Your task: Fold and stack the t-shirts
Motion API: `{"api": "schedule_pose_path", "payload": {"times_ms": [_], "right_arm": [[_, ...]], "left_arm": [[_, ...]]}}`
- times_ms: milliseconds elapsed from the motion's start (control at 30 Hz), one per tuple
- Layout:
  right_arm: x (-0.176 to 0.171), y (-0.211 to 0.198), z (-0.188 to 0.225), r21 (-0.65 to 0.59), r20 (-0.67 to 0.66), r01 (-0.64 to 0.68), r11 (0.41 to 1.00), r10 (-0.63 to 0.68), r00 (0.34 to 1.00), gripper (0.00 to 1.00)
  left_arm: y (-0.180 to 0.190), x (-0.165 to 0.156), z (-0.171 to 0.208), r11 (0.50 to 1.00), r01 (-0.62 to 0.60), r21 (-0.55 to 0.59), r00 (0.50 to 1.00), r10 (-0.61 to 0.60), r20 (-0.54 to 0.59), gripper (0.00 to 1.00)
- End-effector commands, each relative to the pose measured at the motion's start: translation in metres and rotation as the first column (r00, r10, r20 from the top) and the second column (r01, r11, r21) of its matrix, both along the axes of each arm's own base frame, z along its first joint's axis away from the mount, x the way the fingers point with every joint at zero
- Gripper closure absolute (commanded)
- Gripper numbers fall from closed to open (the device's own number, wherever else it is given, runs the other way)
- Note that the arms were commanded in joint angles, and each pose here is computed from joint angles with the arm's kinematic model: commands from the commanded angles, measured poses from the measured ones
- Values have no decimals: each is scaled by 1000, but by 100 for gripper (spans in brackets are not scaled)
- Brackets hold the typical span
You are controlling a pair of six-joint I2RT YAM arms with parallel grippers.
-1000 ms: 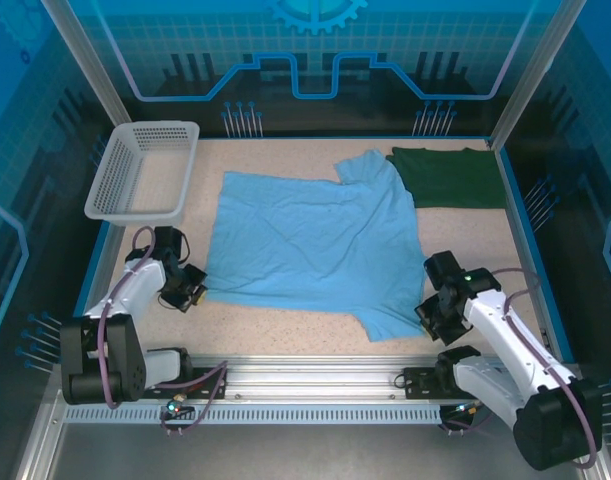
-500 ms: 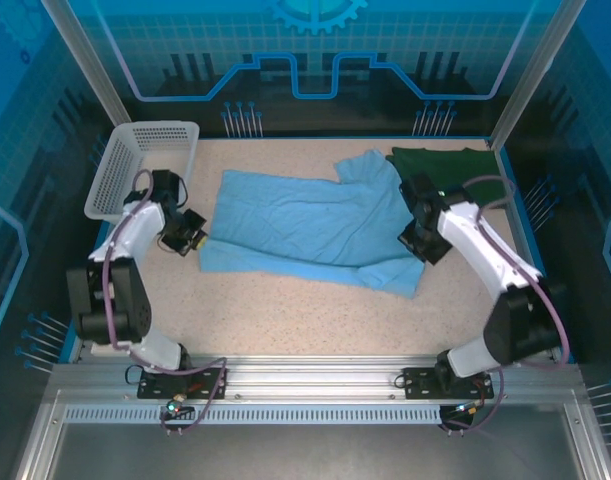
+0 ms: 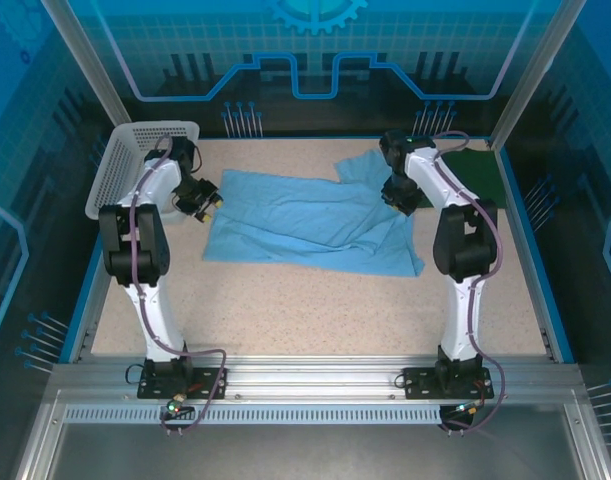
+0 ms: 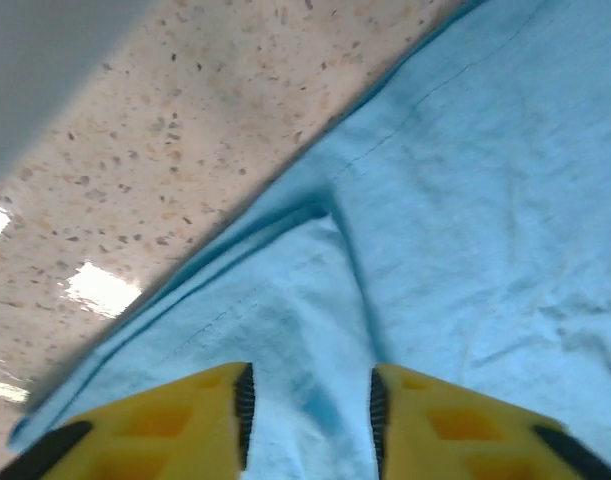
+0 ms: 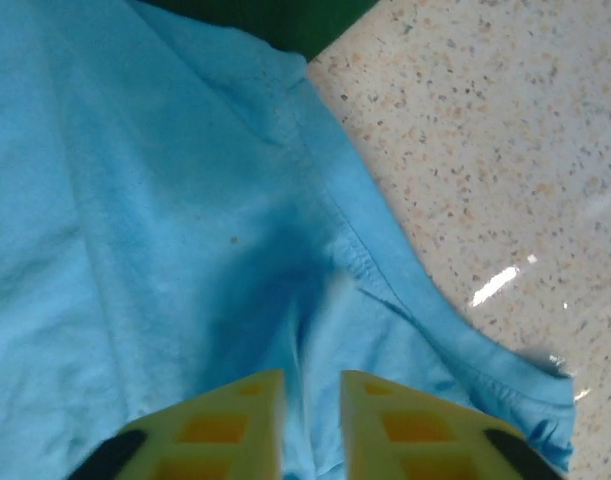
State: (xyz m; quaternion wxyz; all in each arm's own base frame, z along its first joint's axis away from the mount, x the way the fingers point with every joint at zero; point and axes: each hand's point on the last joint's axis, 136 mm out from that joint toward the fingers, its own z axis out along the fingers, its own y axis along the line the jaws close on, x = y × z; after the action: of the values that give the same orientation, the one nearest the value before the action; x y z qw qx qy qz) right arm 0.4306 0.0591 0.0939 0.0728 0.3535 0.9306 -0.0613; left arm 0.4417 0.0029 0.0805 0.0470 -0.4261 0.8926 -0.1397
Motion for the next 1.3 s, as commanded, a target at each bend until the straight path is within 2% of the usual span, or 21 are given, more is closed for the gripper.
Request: {"api": "schedule_pose_path", "payload": {"times_ms": [0,100,167,300,433,500,567,700,800,967,1067,1200,1267], "right_arm": [[-5,-19,0,16,-61,9,1000,-8,998,64],[2,-28,20,46,6,-11,999,10,1000,46],[1,-32,36,65,45,-38,997,35,998,41],[-23,2,48,255,163,-173,951,134,977,47],[-62,50,34,482,266,-275,832,160,951,62],[-80,64,21,504,266,-296,812,180,947,65],[-94,77,5,522,244,-311,794,211,947,68],[-111,84,-27,511,157,-283,812,235,959,66],[-119,76,-47,478,108,-240,845,215,971,62],[-124,52,-72,406,32,-156,901,157,987,59],[-127,34,-85,367,-26,-94,926,111,993,57],[-138,8,-88,279,-133,-14,960,53,990,46],[-148,0,-91,273,-188,40,961,12,982,43]], "left_arm": [[0,-2,13,999,22,28,1000,-22,-13,45],[0,-2,35,996,53,72,998,-55,34,33],[-5,-9,47,993,74,95,995,-80,61,32],[-34,-46,43,994,93,51,992,-97,85,43],[-58,-81,19,995,45,-84,992,-35,123,66],[-61,-89,8,993,26,-114,992,-12,128,73],[-66,-90,-1,990,22,-137,992,-4,130,75],[-77,-78,-15,985,34,-169,991,-11,136,76],[-74,-72,-31,991,37,-131,993,-21,120,77],[-56,-81,-66,999,6,-42,998,-3,69,77],[-49,-89,-82,1000,-5,-9,999,6,35,73],[-38,-100,-90,998,23,54,1000,-23,-10,71],[-30,-103,-87,994,37,104,999,-33,-32,71]]}}
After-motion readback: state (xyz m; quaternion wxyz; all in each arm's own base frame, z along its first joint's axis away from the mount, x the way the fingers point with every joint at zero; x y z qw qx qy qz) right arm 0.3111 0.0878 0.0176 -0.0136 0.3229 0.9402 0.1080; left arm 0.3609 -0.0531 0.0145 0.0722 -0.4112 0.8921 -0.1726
